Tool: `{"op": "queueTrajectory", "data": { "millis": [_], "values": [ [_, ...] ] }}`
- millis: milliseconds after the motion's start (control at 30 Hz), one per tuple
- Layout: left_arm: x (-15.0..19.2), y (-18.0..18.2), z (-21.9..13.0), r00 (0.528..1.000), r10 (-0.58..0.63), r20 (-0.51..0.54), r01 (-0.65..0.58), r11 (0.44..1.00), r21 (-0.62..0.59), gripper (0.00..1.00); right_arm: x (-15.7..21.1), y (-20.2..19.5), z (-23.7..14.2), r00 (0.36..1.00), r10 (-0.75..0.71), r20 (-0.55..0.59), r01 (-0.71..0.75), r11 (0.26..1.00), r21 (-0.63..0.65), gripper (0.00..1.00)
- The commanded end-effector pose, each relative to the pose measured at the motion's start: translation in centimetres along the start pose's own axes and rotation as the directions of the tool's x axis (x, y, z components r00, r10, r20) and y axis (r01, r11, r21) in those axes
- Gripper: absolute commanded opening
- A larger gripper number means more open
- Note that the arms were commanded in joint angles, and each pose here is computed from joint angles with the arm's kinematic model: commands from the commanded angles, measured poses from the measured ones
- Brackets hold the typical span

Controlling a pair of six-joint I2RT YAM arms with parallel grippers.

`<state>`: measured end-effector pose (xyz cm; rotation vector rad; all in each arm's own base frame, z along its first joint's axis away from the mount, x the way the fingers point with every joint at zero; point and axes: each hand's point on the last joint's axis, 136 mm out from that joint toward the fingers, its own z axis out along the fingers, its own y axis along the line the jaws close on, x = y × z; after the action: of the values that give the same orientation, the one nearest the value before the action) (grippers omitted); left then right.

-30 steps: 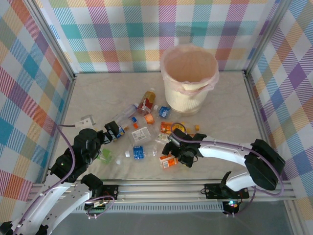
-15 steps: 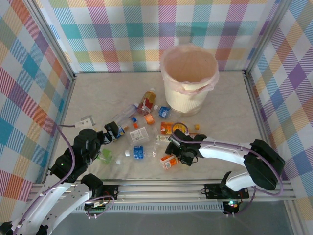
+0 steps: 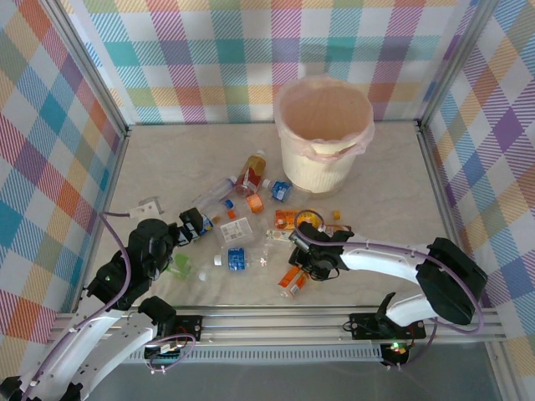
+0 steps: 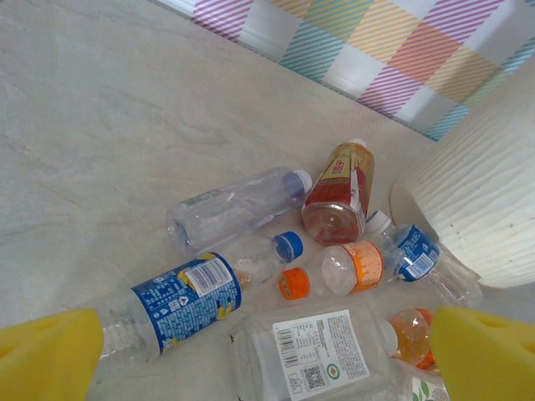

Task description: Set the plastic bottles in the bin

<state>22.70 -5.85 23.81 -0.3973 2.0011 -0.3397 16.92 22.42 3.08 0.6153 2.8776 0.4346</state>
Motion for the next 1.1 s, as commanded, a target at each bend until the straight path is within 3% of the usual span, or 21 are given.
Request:
{"op": "queueTrajectory", "data": {
  "millis": [0, 267, 533, 833, 1067],
  "values": [
    [0.1, 0.6, 0.1, 1.0, 0.011, 0.001, -0.011, 0.999, -0.033, 1.0, -0.6, -1.2, -0.7, 0.999, 0.005, 0.036, -0.006, 1.0, 0.018, 0.53],
    [0.0, 0.4, 0.1, 1.0, 0.005, -0.003, -0.005, 1.0, -0.031, 1.0, -1.6, -1.3, -3.9, 0.994, -0.043, 0.104, 0.046, 0.999, -0.026, 0.48],
    [0.1, 0.5, 0.3, 1.0, -0.009, -0.005, 0.008, 0.999, -0.041, 1.0, -3.6, 1.5, -9.6, 0.955, -0.211, 0.208, 0.228, 0.972, -0.062, 0.44],
    [0.1, 0.5, 0.3, 1.0, -0.021, -0.011, 0.02, 0.999, -0.046, 1.0, -6.3, 8.3, -17.6, 0.818, -0.41, 0.403, 0.486, 0.868, -0.103, 0.43],
    [0.3, 0.5, 0.4, 0.999, -0.033, -0.019, 0.032, 0.998, -0.046, 1.0, -9.6, 14.6, -24.7, 0.617, -0.545, 0.568, 0.661, 0.751, 0.003, 0.43]
  ]
}}
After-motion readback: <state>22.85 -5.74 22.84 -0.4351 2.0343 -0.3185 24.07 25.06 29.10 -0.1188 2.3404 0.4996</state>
